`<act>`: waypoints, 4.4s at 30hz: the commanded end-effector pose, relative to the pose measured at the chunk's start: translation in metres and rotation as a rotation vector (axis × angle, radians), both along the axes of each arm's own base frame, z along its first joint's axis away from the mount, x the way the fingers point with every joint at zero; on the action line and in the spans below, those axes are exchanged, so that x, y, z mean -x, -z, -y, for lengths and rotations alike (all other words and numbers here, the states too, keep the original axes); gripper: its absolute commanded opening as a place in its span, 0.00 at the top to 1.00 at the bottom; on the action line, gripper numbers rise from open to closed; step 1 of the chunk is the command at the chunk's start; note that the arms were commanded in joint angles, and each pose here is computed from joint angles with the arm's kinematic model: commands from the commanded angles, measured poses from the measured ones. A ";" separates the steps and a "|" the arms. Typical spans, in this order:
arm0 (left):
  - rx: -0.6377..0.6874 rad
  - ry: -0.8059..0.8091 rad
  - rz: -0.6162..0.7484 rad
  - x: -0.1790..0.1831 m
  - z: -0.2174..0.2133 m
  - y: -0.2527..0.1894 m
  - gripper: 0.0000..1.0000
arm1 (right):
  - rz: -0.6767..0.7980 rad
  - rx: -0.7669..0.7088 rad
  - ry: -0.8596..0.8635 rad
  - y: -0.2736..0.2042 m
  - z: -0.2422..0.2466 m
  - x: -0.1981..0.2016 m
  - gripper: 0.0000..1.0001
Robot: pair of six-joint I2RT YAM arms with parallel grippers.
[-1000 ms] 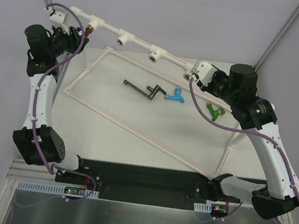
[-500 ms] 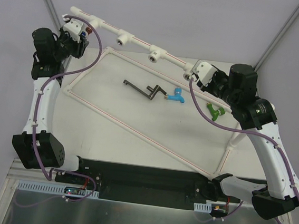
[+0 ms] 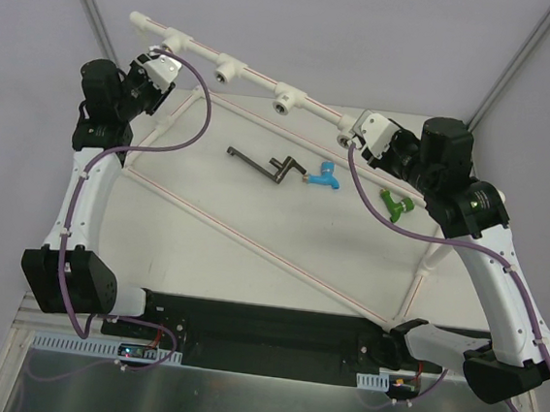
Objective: Install the water faucets
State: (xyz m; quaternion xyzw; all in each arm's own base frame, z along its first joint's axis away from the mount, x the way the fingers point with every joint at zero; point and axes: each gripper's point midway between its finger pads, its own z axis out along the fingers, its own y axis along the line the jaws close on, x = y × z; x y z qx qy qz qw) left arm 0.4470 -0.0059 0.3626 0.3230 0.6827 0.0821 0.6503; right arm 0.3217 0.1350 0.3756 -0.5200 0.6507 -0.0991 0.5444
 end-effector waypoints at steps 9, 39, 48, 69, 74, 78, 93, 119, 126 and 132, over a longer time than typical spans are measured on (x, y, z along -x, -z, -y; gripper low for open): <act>-0.096 -0.060 0.100 -0.003 -0.011 -0.020 1.00 | -0.215 0.033 -0.063 0.053 -0.009 0.028 0.98; 0.257 -0.133 0.157 0.018 -0.021 -0.071 1.00 | -0.172 -0.016 -0.052 0.034 -0.010 0.028 0.11; 0.401 -0.092 0.126 0.034 -0.016 -0.080 1.00 | -0.108 -0.115 -0.174 -0.022 -0.034 0.033 0.04; 0.751 0.125 -0.079 0.114 0.045 -0.054 1.00 | -0.256 -0.044 -0.243 -0.015 -0.078 -0.006 0.02; 0.859 0.334 -0.153 0.140 0.085 -0.056 1.00 | -0.244 -0.130 -0.349 -0.032 -0.090 0.028 0.01; 0.949 0.503 -0.222 0.165 0.118 -0.061 1.00 | -0.190 -0.237 -0.451 -0.055 -0.095 0.066 0.02; 1.184 0.819 -0.436 0.217 0.194 -0.088 1.00 | -0.287 -0.442 -0.801 -0.064 -0.132 0.141 0.07; 1.243 0.939 -0.690 0.232 0.264 -0.083 1.00 | -0.445 -0.481 -0.850 -0.034 -0.173 0.121 0.47; 1.215 0.959 -0.693 0.234 0.269 -0.083 1.00 | -0.454 -0.477 -0.848 -0.030 -0.175 0.121 0.83; 1.190 0.982 -0.714 0.237 0.271 -0.081 0.63 | -0.456 -0.475 -0.854 -0.029 -0.173 0.123 0.98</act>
